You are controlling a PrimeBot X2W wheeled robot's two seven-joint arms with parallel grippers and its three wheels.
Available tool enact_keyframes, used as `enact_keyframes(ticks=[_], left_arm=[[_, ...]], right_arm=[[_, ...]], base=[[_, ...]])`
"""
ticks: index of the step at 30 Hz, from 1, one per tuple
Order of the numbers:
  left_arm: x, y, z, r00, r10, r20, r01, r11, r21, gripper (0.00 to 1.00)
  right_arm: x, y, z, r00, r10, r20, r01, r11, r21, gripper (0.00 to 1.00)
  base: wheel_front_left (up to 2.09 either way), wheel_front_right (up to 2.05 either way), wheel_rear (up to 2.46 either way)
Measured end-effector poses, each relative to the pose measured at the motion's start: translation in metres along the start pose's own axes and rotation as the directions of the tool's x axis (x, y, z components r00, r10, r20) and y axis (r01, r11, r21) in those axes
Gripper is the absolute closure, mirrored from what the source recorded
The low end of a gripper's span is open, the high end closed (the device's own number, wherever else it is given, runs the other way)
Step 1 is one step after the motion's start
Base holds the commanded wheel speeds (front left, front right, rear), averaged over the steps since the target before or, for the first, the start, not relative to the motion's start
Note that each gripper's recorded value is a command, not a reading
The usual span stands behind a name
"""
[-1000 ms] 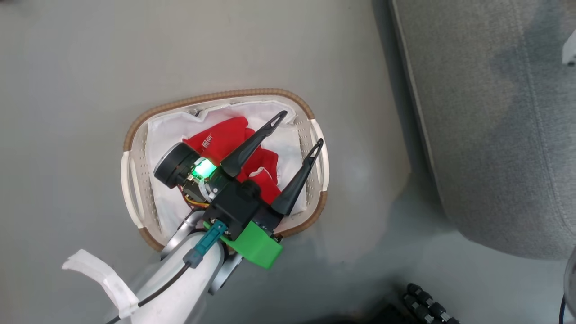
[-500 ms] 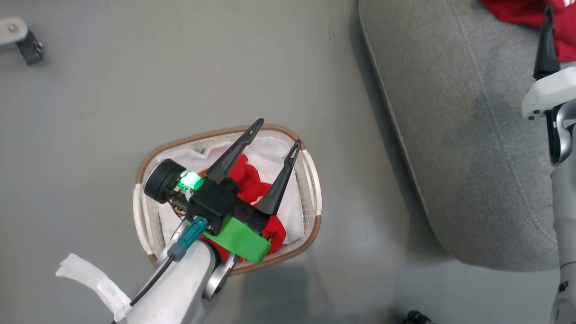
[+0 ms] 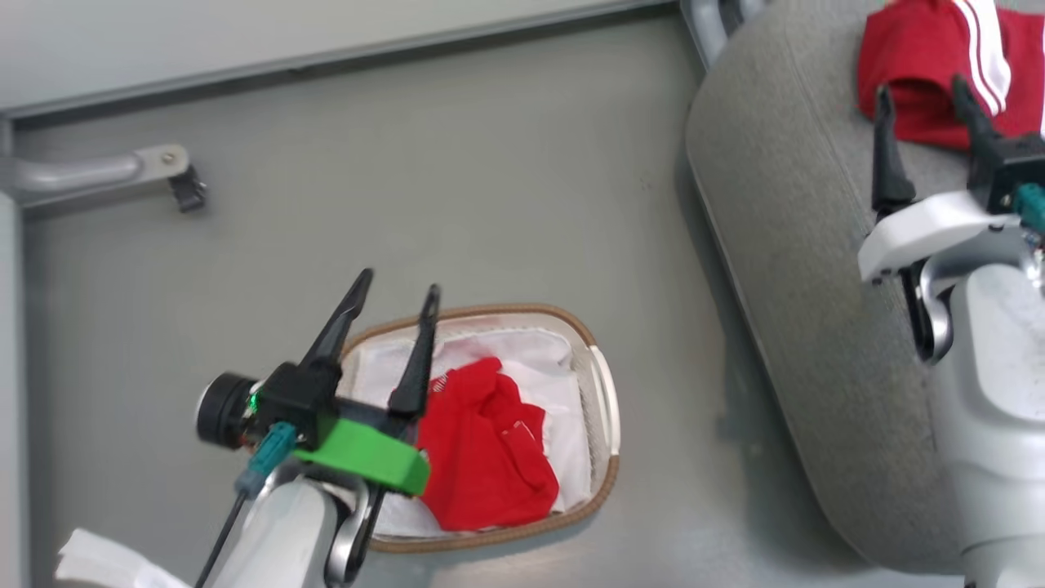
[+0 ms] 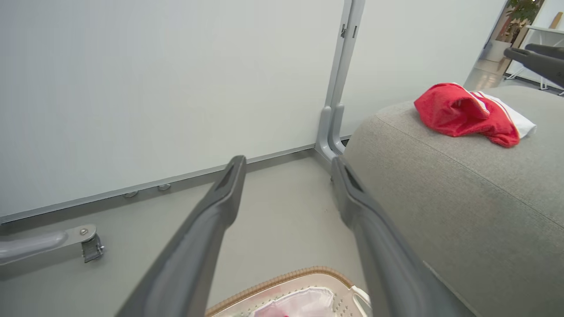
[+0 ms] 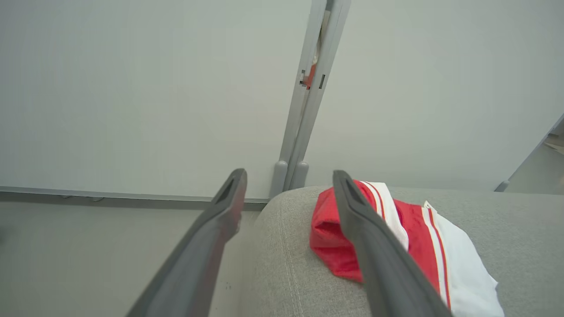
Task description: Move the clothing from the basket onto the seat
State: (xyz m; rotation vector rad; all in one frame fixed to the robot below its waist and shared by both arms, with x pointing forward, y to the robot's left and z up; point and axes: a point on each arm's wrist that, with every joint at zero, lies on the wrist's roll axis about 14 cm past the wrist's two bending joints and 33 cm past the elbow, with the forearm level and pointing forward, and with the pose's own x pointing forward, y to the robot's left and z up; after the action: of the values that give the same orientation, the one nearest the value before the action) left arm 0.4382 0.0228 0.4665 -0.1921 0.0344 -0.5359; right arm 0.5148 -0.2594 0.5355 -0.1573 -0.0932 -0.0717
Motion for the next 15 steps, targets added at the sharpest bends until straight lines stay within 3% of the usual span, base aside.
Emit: enact_keyframes(ticks=[7, 15], left_arm=[[-0.048, 0.039, 0.008, 0.982, 0.189, 0.002, -0.189, 0.982, 0.017, 0.00], [-0.102, 0.069, 0.021, 0.925, 0.377, 0.042, -0.376, 0.926, -0.019, 0.00]], right_arm=[[-0.026, 0.047, 0.005, 0.996, 0.081, 0.025, -0.083, 0.992, 0.094, 0.00], [-0.066, 0.073, 0.007, 0.992, 0.117, 0.042, -0.123, 0.980, 0.155, 0.00]], base=[[0.00, 0.00, 0.00], [0.00, 0.00, 0.00]])
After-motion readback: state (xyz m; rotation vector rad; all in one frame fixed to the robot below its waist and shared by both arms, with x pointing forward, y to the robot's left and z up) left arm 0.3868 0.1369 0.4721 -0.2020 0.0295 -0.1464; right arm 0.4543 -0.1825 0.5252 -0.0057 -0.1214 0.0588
